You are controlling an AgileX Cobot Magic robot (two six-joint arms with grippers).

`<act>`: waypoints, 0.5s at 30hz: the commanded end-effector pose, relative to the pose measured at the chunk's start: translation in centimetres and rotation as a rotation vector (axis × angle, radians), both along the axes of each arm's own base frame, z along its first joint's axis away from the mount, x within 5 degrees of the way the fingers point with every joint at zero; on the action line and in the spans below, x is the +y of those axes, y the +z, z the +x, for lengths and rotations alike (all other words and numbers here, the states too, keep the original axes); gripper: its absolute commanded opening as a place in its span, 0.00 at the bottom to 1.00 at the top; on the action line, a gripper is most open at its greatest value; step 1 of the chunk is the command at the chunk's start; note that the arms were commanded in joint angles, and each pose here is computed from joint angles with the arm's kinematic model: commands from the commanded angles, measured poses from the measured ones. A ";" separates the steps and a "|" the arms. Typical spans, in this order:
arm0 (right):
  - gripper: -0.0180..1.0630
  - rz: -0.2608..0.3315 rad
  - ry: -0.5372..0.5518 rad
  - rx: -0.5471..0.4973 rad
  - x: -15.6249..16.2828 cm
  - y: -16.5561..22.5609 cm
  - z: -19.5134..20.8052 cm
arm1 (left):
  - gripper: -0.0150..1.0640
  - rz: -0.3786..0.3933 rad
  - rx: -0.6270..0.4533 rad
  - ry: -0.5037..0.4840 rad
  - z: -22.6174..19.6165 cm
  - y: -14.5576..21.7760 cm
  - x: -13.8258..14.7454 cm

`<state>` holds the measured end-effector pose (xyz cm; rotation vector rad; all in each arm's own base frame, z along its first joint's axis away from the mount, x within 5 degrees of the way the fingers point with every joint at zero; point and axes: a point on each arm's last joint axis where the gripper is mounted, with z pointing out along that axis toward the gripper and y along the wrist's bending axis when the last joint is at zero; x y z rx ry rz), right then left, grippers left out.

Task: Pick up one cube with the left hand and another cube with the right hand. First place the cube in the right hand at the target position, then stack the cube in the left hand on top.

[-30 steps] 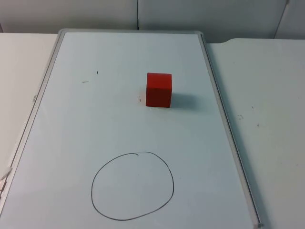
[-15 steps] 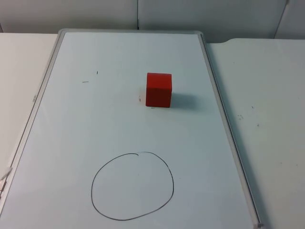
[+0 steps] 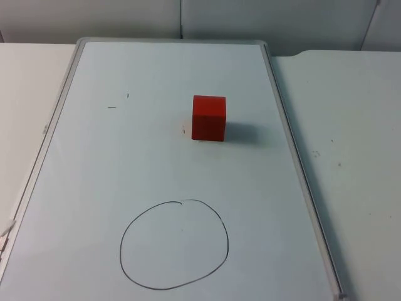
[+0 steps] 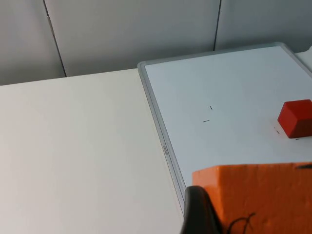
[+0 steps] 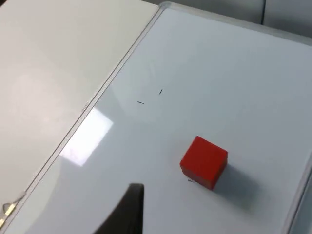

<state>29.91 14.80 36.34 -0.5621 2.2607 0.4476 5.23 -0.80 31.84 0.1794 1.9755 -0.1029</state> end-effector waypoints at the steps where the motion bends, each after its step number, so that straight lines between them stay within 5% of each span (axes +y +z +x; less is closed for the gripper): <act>1: 0.94 -0.026 -0.073 0.035 3.4 -1.6 2.2 | 0.19 -0.002 -0.015 -0.006 -0.1 0.0 0.0; 6: 0.94 -0.114 -0.215 0.095 8.4 -6.2 5.3 | 0.19 -0.002 -0.015 -0.006 -0.1 0.0 0.0; 15: 0.94 -0.132 -0.388 0.255 12.5 -15.4 8.4 | 0.19 -0.002 -0.013 -0.006 -0.1 0.0 0.0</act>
